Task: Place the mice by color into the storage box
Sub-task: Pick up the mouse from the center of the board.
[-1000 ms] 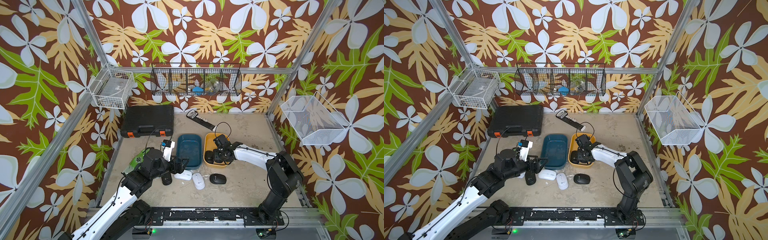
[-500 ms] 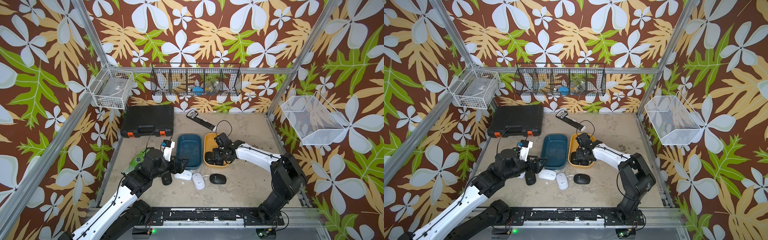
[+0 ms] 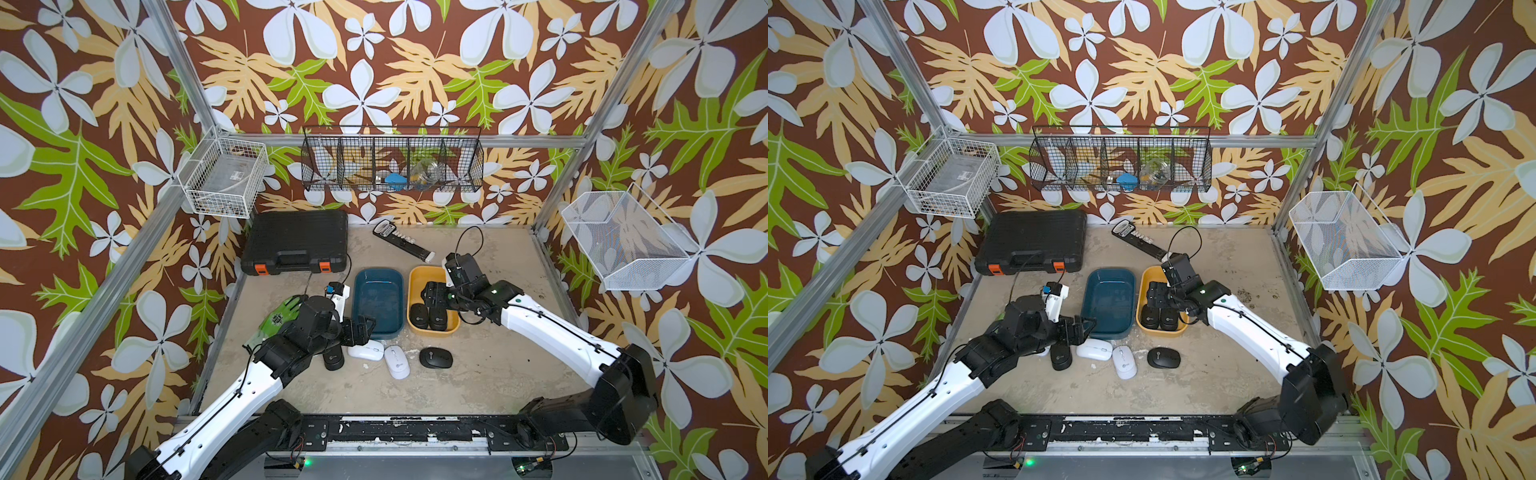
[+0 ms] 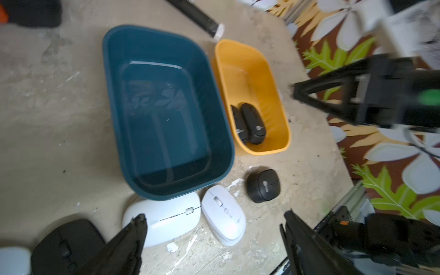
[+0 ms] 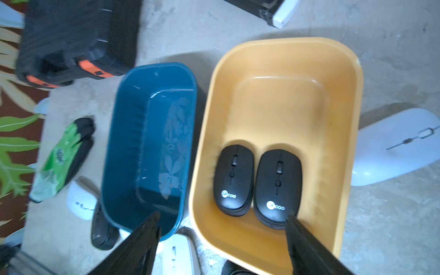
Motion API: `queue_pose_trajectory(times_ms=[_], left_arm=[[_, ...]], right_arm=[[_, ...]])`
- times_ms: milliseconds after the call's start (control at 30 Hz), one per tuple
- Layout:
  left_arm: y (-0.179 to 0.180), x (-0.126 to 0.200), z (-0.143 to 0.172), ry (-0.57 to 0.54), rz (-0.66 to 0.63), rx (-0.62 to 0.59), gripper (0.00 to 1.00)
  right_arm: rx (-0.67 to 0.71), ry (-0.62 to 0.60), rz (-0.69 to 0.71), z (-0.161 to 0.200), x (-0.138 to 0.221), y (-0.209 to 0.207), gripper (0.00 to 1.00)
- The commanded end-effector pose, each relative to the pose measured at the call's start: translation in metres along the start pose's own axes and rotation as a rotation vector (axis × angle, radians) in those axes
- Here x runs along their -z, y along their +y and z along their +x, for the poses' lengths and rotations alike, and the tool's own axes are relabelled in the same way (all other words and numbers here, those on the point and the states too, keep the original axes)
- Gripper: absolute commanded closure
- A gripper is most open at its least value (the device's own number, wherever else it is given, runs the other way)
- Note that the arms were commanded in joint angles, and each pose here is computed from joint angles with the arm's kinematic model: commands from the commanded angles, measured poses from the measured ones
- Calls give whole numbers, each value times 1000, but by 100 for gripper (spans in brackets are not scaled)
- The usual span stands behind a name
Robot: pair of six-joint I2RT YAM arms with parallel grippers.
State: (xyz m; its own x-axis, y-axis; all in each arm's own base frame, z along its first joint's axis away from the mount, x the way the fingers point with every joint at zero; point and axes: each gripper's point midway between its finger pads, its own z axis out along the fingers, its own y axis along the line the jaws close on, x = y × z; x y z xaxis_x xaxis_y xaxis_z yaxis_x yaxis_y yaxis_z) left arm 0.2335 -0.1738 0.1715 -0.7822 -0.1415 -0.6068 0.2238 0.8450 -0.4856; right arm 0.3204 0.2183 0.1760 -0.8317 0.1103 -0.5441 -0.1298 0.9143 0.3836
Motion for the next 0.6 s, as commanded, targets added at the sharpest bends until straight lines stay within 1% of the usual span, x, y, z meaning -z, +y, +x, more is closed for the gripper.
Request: queue_pose_trajectory(times_ms=[0,100,133,300,567], left_arm=[[31,-5,16,46,-141,93,8],[41,-5,16,29,-184,147,5],[46,-6,20,35,-204,164,1],[65,-10,29,25,-283,224,0],[98,-27,49,70,-426,243,0]], right_arm=[[26,0,-129,4,12,22,13],[52,10,-167,15,22,27,11],[58,12,-180,19,24,28,11],[71,23,-190,37,29,20,10],[98,38,-176,51,35,10,10]])
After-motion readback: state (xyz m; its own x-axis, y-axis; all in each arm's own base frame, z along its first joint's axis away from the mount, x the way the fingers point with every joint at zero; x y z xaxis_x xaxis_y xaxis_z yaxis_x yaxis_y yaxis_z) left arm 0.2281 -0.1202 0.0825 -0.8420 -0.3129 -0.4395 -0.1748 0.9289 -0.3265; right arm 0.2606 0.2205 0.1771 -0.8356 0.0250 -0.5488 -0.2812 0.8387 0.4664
